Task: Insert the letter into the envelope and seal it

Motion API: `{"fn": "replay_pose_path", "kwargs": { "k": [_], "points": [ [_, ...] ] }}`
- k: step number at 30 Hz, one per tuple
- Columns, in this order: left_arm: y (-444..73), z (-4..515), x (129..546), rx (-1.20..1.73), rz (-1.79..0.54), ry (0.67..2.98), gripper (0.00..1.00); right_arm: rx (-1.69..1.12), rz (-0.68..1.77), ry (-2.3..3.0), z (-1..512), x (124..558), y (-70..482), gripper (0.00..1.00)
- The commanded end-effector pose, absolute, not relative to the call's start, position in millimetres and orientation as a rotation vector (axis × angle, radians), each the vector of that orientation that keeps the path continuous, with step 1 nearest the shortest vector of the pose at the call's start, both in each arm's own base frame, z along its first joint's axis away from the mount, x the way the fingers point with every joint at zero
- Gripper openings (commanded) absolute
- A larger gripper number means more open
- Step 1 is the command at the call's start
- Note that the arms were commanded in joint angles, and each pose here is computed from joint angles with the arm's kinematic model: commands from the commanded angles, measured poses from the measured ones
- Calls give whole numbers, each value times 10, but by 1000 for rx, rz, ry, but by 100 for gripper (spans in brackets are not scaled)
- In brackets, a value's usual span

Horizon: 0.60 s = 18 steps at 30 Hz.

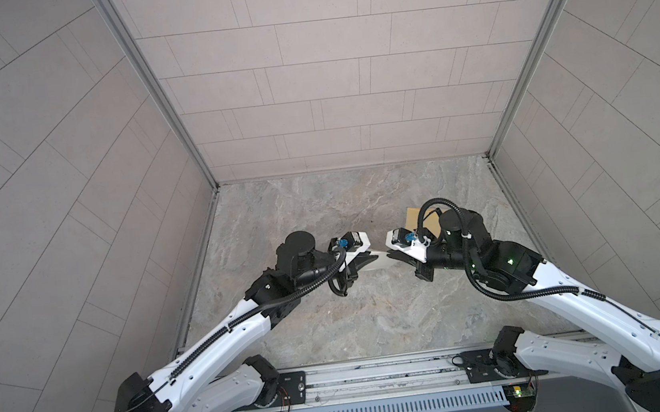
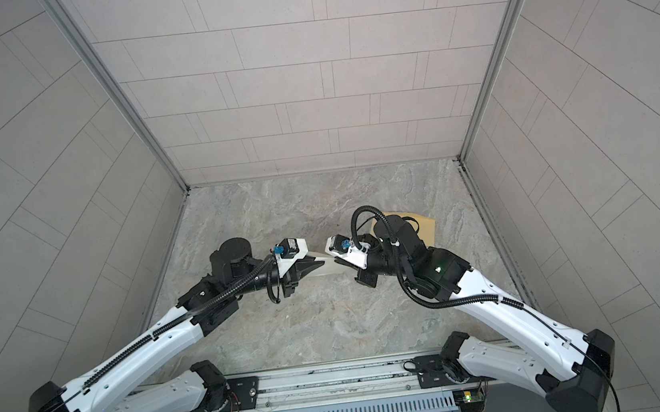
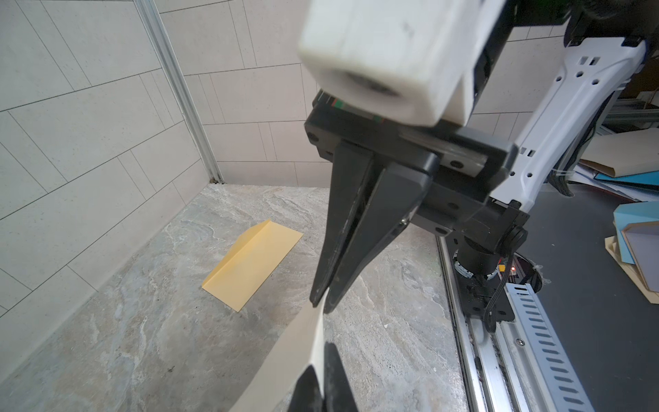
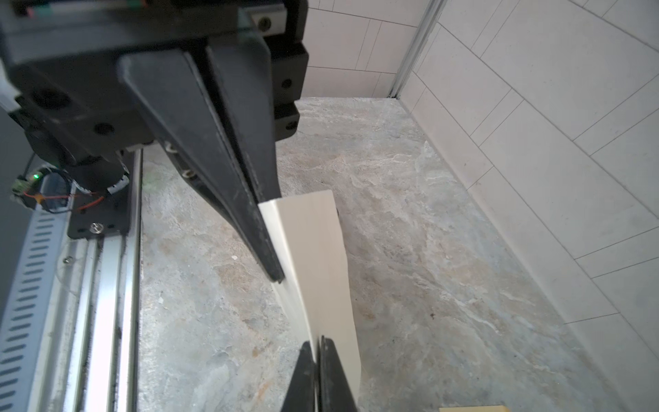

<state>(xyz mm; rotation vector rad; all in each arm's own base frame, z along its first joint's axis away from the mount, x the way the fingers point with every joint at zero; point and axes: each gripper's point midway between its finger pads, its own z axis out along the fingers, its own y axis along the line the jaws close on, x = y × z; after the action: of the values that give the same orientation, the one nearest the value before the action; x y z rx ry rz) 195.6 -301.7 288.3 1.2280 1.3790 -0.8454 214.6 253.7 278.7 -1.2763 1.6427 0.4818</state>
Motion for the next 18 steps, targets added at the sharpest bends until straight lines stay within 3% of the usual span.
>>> {"fn": "replay_pose_path", "kwargs": {
  "k": [1, 4, 11, 15, 18],
  "points": [
    [-3010, 3004, 1924, 1220, -838, 1332, 18, -1286, 474, 1622, 2827, 2124, 2533, 0],
    [-2950, 3018, 1945, 1227, -778, 1343, 38, -1295, 450, 1634, 2792, 2123, 2496, 0],
    [-2766, 3142, 1869, 1282, -646, 1318, 67, -1336, 461, 1619, 2765, 2050, 2491, 0],
    [-2757, 3183, 1833, 1313, -632, 1290, 78, -1358, 478, 1617, 2732, 2024, 2520, 0],
    [-2807, 3166, 1810, 1348, -657, 1283, 79, -1374, 485, 1617, 2709, 2003, 2539, 0]
  ]
}}
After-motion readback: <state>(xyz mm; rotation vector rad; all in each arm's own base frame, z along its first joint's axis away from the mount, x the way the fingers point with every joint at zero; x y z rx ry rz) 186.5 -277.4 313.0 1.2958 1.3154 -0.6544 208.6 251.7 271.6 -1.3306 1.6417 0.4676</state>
